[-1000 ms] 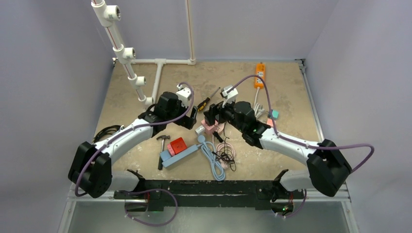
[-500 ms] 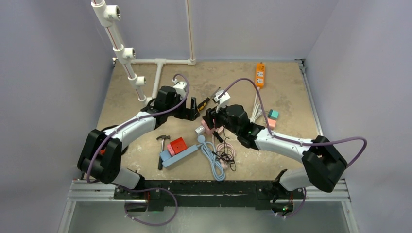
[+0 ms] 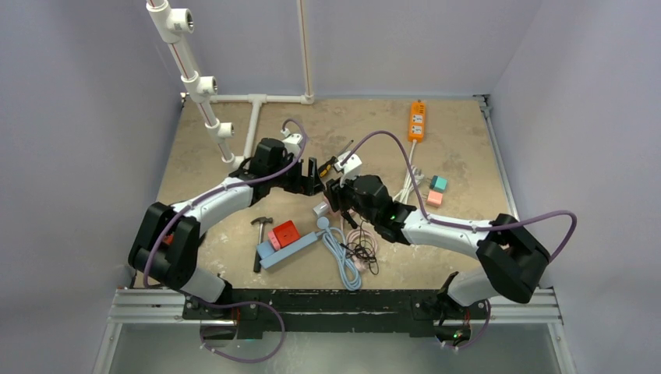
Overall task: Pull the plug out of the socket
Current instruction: Remove the plug from the socket.
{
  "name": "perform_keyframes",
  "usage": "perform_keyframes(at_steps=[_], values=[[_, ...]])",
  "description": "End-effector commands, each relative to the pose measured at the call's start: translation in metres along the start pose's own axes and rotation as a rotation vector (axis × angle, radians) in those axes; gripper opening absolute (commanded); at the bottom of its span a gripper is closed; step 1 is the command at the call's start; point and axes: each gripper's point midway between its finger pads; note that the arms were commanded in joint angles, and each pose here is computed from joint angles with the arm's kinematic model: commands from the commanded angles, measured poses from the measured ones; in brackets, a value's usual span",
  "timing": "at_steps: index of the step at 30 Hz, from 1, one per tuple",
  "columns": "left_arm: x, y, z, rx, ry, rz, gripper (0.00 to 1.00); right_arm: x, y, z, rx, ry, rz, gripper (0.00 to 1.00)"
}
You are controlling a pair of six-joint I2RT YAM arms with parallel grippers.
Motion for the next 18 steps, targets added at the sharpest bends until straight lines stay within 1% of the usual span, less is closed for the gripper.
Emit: perform_keyframes(at_steps=[1, 7, 10, 18], values=[[0.015, -0.013, -0.005, -0.072, -0.015, -0.008, 0.8, 0.012, -0.009, -0.002, -0.068, -0.058, 0.003, 0.51], [0.008, -0.017, -0.012, -0.108, 0.01, 0.008, 0.72, 0.01, -0.01, -0.003, -0.079, -0.053, 0.006, 0.47], [0.003, -0.017, -0.016, -0.114, 0.026, 0.015, 0.7, 0.009, -0.009, -0.003, -0.078, -0.05, 0.008, 0.46], [0.003, -0.018, -0.016, -0.117, 0.031, 0.013, 0.65, 0.003, -0.005, -0.007, -0.057, -0.026, 0.019, 0.47]])
Point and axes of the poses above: each gripper's point midway between its finger pads, its own z axis back along the fingers, its own y axis along the line the jaws close on, x = y × z, and after that the axes turned 6 degrees about -z, right-handed
